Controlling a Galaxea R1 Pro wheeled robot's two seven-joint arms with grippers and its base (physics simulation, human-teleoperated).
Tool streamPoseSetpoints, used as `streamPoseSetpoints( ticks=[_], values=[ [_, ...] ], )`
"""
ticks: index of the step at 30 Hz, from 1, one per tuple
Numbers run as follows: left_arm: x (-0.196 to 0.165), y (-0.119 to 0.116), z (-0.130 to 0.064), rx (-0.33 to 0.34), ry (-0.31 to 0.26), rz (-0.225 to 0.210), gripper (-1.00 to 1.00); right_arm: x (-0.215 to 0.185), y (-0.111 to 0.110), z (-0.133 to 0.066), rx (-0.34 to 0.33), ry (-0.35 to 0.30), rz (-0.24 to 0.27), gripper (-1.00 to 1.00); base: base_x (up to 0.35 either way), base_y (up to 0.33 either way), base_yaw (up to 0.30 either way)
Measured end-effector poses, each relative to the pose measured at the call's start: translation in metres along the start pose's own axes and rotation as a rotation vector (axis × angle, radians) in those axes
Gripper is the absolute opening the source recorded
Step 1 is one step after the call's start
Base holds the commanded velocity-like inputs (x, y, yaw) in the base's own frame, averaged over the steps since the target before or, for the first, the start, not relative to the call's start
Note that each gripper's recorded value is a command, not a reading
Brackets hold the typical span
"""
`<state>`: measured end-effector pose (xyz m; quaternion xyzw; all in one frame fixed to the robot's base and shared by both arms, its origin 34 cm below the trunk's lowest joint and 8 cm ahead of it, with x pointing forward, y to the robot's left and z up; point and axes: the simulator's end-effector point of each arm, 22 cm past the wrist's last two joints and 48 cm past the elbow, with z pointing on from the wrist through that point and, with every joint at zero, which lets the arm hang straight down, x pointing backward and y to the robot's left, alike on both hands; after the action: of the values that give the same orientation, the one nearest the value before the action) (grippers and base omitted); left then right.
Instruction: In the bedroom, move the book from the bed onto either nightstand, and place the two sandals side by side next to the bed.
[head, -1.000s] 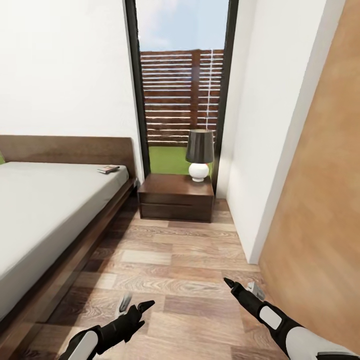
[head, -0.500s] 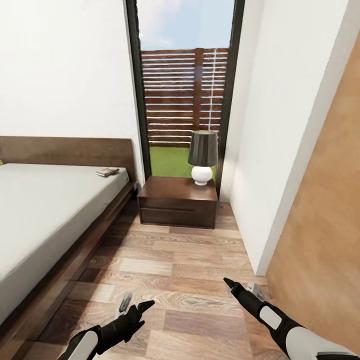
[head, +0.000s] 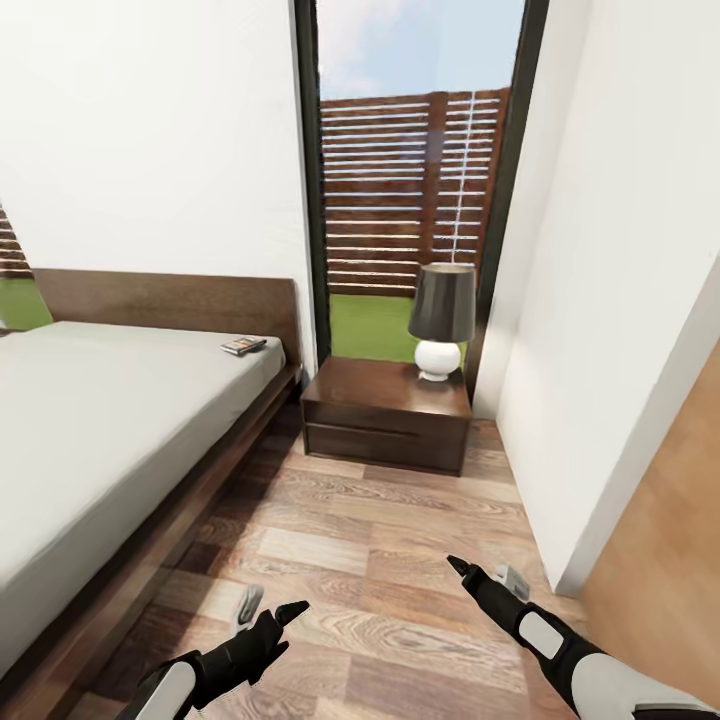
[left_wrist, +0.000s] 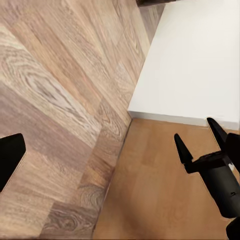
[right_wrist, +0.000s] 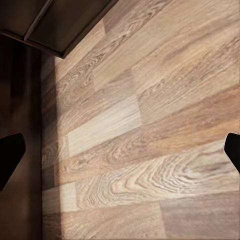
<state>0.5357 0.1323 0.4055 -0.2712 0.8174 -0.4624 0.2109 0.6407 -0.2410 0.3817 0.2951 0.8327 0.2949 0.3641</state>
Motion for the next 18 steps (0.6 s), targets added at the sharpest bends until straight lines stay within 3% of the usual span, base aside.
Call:
streamPoseSetpoints(
  ticks=[9,18],
  values=[
    [0.0000,0.0000,0.0000,0.000,0.000,0.000,1.00,0.0000,0.0000,0.0000,0.000,0.000,0.000,1.00,0.236,0.000,0.157],
    [0.0000,0.0000,0.0000,0.000,0.000,0.000,1.00,0.0000,-0.0001,0.0000,0.000,0.000,0.000,1.00,0.236,0.000,0.075]
  ],
)
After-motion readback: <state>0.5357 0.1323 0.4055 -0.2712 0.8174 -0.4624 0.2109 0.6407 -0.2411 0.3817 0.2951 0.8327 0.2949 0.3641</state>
